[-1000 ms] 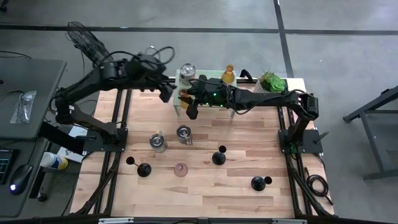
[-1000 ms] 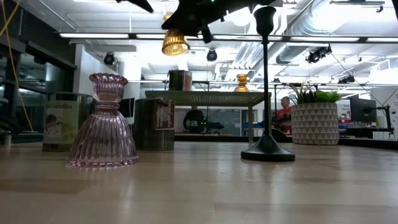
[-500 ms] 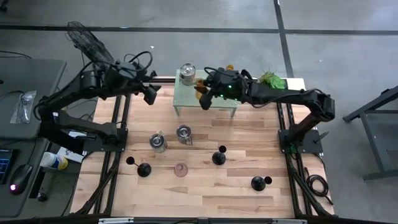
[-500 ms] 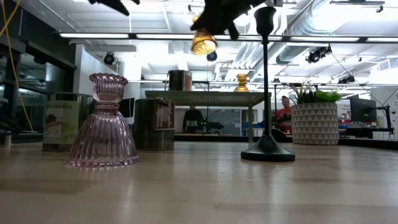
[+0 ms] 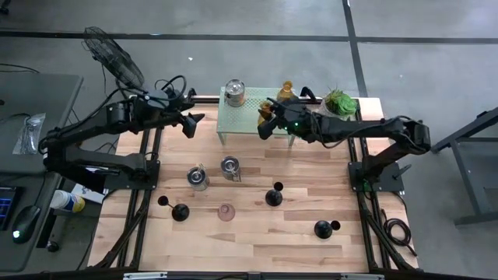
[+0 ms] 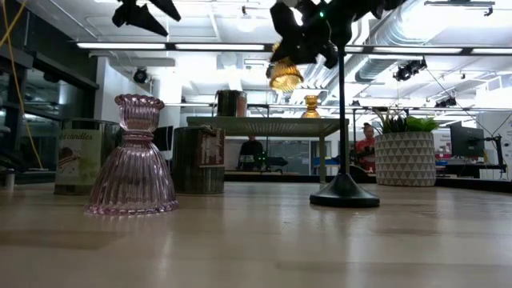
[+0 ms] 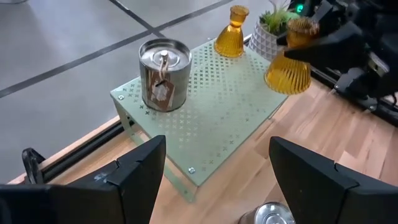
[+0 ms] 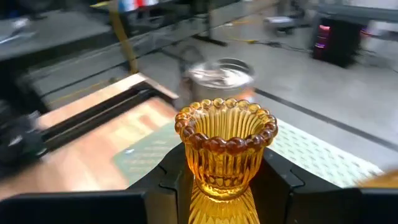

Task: Pick & Place candle stick holders
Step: Put the orange candle holder on the shelf

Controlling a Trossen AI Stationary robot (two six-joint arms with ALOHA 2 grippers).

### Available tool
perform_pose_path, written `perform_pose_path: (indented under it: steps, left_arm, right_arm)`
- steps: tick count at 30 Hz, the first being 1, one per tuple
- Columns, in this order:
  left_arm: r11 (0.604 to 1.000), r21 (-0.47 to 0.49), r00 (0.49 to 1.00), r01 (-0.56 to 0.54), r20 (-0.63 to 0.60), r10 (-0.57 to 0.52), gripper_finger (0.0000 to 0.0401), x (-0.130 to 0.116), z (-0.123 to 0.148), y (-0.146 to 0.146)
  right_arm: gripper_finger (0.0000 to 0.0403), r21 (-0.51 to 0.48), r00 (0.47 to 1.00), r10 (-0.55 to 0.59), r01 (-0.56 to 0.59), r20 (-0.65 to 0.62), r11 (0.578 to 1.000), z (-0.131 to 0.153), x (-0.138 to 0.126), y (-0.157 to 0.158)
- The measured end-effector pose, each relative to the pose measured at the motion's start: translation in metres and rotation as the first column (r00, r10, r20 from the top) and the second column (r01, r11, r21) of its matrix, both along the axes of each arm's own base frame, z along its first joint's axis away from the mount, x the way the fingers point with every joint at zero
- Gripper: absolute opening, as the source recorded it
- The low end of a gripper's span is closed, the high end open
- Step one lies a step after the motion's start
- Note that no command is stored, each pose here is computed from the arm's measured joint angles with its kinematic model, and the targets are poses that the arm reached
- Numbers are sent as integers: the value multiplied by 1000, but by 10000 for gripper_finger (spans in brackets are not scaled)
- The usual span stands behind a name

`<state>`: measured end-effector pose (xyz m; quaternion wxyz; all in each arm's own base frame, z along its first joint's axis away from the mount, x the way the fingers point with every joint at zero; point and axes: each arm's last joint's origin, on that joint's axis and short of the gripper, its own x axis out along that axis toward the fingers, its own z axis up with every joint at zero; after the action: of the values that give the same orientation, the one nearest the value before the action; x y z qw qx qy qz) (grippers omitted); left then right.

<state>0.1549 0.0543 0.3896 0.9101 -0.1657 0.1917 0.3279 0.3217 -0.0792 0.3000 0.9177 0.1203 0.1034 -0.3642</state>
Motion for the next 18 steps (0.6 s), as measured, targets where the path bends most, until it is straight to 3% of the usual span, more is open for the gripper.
perform_pose_path:
  steps: [8,18]
  left_arm:
    - [1000,-14,1000,17,-20,-17,283,4,-16,1]
    - [1000,-7,1000,20,10,-19,283,-2,-23,-1]
  right_arm:
    - [112,-22,973,-230,230,-12,973,-20,-8,3]
    - [112,-4,933,-360,360,-25,933,-43,-20,-4]
